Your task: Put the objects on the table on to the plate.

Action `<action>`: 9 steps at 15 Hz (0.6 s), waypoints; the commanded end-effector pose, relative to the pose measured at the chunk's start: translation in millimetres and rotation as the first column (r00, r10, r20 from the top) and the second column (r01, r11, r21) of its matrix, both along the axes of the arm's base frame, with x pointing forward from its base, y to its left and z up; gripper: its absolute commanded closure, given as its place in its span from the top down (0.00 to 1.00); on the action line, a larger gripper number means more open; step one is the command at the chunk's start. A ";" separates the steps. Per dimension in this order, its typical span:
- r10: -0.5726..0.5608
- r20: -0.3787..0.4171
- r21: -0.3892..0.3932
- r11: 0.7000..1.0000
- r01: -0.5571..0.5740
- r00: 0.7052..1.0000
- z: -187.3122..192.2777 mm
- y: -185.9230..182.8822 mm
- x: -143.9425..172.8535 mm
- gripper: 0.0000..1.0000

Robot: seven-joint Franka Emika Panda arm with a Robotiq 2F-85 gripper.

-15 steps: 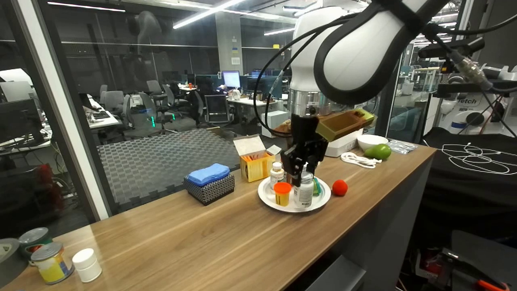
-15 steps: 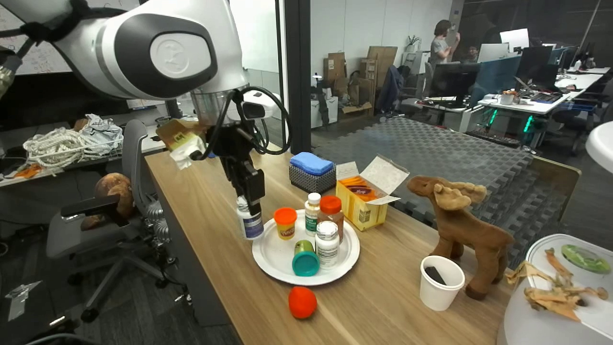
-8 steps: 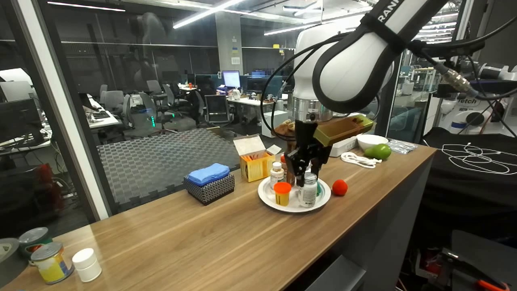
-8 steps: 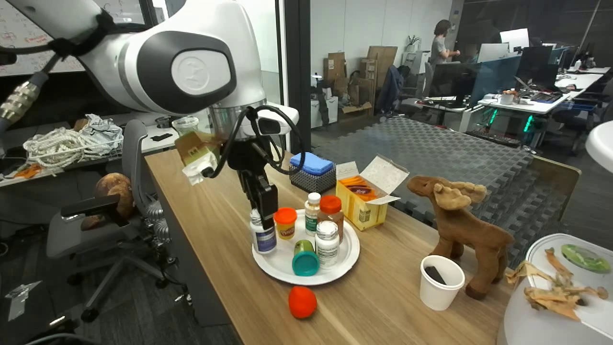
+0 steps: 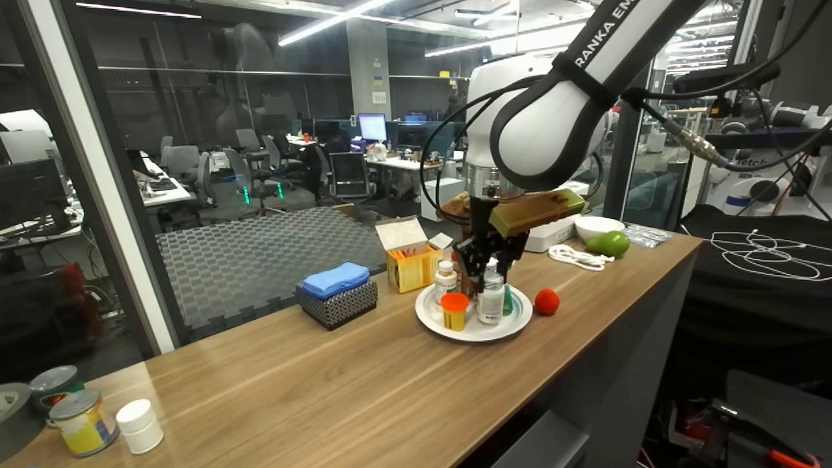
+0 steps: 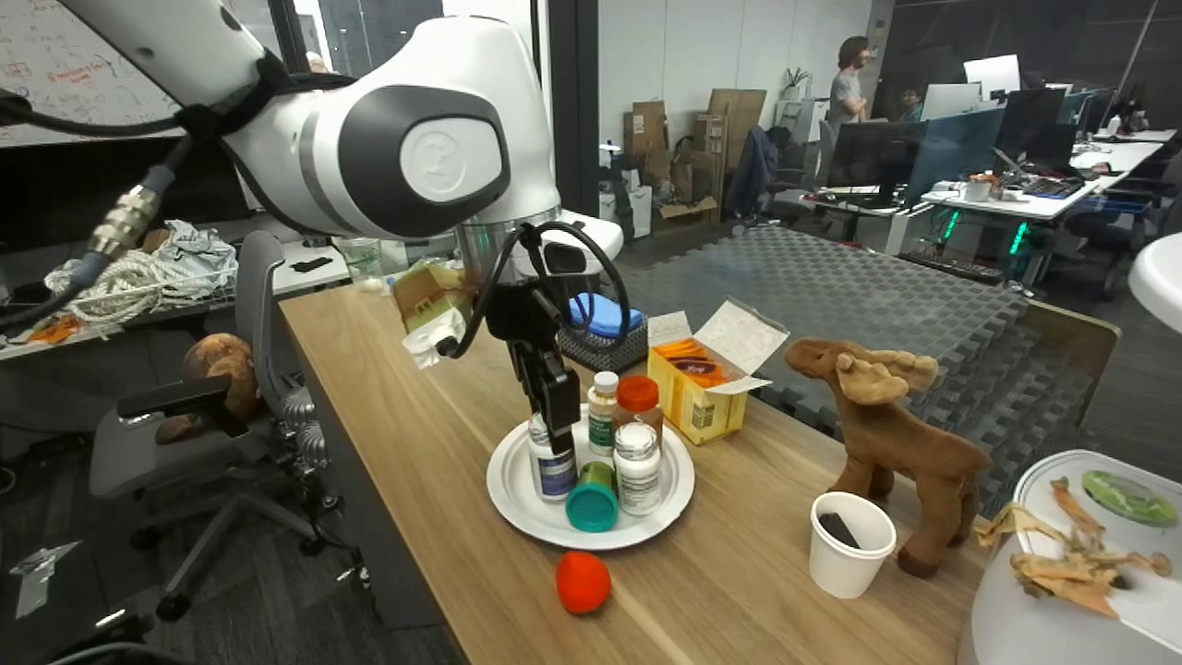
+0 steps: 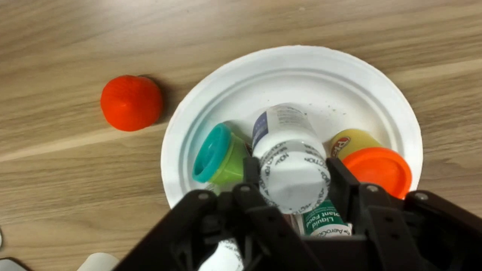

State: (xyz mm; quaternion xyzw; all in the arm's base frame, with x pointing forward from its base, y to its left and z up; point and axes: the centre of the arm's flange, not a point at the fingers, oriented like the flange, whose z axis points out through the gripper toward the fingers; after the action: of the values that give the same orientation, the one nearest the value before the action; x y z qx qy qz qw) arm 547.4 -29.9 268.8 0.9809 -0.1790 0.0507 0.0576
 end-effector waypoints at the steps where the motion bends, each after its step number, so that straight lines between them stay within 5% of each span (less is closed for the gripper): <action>1: -0.025 0.028 0.001 1.000 0.025 0.999 2.6 -0.9 25.6 0.23; 9: -0.046 0.047 -0.009 0.999 0.046 0.998 -0.9 -8.6 47.9 0.23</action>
State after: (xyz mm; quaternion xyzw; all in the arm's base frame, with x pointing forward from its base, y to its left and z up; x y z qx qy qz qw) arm 579.3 -34.7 265.6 0.9778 -0.1907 0.0640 0.0587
